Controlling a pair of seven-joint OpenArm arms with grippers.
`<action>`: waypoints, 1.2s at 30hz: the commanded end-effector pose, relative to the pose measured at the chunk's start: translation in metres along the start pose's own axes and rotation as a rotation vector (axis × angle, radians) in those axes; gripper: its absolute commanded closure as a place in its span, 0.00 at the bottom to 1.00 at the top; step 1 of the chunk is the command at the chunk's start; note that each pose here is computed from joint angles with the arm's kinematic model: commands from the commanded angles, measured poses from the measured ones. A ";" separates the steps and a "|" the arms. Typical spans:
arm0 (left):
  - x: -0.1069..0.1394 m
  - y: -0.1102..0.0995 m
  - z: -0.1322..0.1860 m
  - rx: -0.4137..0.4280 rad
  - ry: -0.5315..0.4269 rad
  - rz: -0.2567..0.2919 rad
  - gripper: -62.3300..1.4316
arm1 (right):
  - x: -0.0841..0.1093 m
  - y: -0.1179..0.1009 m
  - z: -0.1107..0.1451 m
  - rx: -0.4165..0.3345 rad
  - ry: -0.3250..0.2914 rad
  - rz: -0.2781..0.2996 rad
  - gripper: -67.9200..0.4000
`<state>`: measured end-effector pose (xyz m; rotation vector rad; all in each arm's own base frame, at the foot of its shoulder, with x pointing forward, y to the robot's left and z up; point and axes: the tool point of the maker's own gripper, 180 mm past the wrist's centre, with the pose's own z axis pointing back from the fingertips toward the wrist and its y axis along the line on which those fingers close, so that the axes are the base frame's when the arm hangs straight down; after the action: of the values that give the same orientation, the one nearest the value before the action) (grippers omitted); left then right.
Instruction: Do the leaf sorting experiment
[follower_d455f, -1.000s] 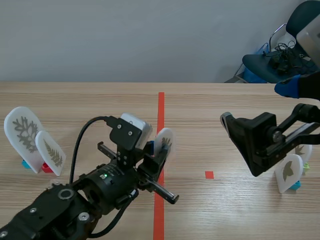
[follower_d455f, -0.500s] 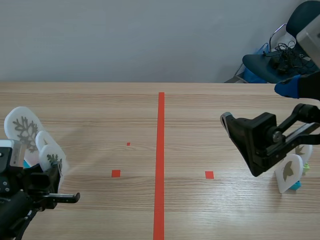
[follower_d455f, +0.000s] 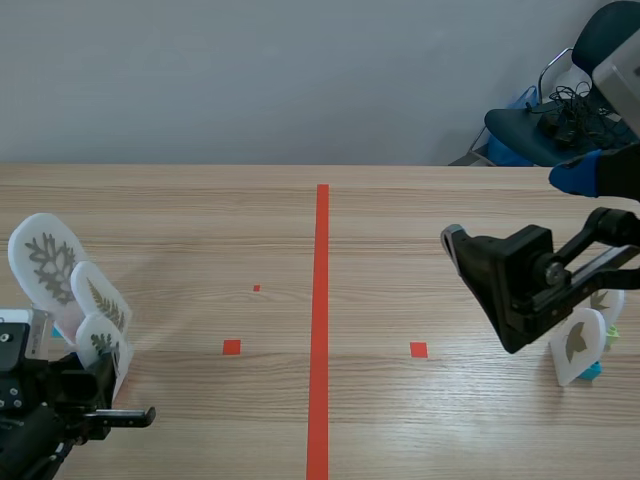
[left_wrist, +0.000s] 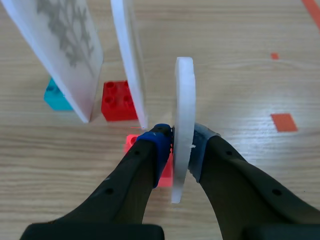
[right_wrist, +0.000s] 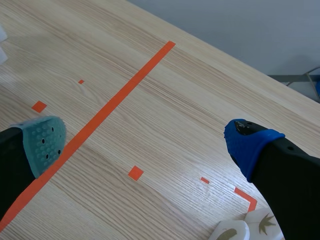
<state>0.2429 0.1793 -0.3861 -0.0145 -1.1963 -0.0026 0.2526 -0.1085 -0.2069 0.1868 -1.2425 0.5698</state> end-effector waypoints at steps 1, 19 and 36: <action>0.012 -0.002 -0.004 -0.004 -0.052 -0.008 0.82 | 0.006 -0.004 0.000 -0.012 -0.025 0.001 0.00; 0.039 0.027 0.000 0.106 -0.114 -0.151 0.17 | 0.006 -0.004 0.000 -0.012 -0.025 0.001 0.00; 0.173 -0.083 0.075 -0.341 -0.289 -0.110 0.00 | 0.008 -0.019 0.004 -0.062 -0.025 0.013 0.00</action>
<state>0.2353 0.0952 -0.1784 -0.2533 -1.5147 -0.3314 0.2569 -0.1203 -0.2032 0.1456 -1.2543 0.5449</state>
